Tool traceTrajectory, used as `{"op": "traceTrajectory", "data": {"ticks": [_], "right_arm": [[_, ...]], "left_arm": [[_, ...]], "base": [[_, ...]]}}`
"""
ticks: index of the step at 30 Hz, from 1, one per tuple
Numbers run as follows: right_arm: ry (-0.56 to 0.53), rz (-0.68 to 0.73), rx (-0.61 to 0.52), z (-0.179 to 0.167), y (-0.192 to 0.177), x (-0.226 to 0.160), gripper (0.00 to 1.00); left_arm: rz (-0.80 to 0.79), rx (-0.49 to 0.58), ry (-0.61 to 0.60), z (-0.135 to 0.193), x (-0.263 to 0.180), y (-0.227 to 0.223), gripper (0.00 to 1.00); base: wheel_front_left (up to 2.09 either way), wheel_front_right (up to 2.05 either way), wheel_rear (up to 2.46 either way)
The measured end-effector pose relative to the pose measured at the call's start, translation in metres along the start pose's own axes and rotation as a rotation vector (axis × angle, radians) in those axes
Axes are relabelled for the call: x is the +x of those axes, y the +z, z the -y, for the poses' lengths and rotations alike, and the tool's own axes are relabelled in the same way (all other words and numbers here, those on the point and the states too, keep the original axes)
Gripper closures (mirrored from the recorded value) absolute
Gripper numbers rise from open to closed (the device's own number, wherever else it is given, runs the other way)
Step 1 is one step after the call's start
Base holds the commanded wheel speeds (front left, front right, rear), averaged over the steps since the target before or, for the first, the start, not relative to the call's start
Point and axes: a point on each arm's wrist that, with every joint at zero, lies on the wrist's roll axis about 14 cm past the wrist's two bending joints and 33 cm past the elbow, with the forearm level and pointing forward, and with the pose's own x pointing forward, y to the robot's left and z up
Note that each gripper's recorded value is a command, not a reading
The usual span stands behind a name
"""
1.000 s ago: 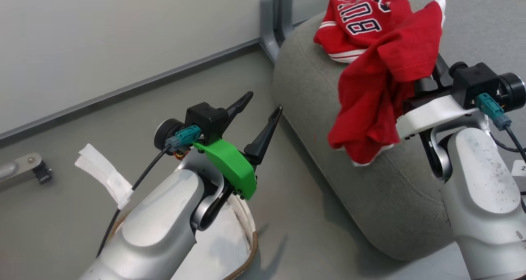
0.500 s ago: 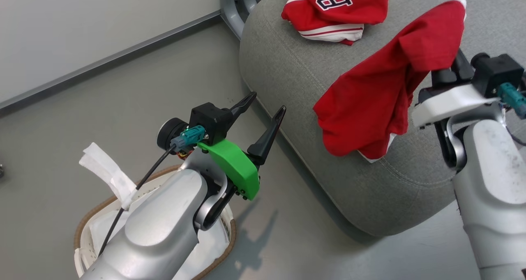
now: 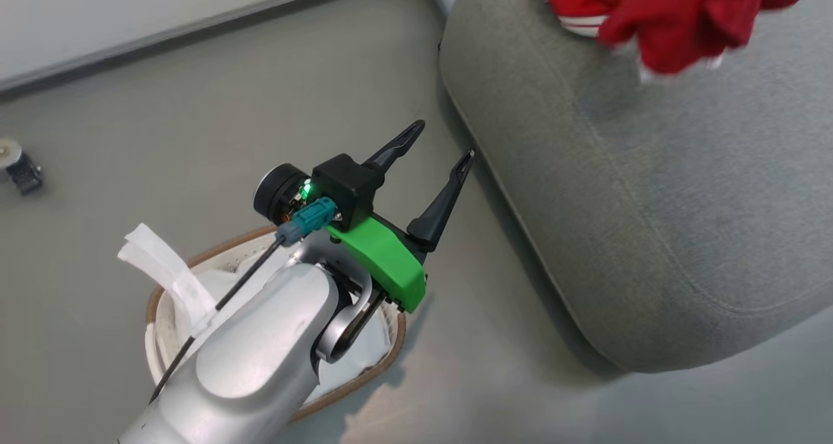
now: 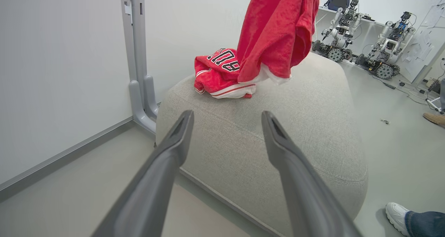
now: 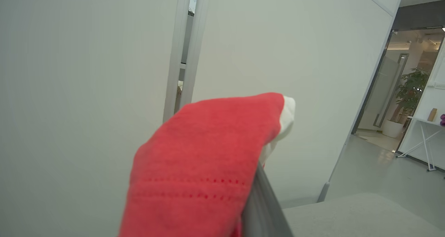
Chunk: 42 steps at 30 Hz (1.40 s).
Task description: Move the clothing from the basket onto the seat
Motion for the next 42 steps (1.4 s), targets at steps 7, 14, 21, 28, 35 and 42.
{"op": "traceTrajectory", "data": {"ticks": [7, 14, 21, 28, 35, 42], "right_arm": [[-0.054, 0.001, -0.094, 0.024, 0.009, 0.051, 1.0], [-0.171, -0.06, -0.128, 0.06, -0.024, 0.076, 1.0], [-0.199, -0.221, -0.088, 0.047, -0.124, 0.072, 1.0], [-0.18, -0.461, -0.082, 0.02, -0.239, 0.025, 1.0], [-0.182, -0.562, -0.07, 0.009, -0.28, -0.007, 1.0], [-0.178, -0.563, -0.069, 0.007, -0.279, -0.022, 0.0]], "left_arm": [[-0.013, -0.001, 0.044, -0.025, -0.01, -0.009, 0.0], [-0.014, -0.022, 0.099, -0.055, -0.018, -0.02, 0.0], [-0.064, -0.06, 0.148, -0.081, -0.027, -0.049, 0.0], [-0.113, -0.088, 0.186, -0.099, -0.037, -0.075, 0.0], [-0.141, -0.084, 0.208, -0.106, -0.043, -0.083, 0.0], [-0.147, -0.078, 0.188, -0.099, -0.038, -0.082, 0.0]], "base": [[0.0, 0.0, 0.0], [0.0, 0.0, 0.0], [0.0, 0.0, 0.0], [0.0, 0.0, 0.0], [0.0, 0.0, 0.0], [0.0, 0.0, 0.0]]}}
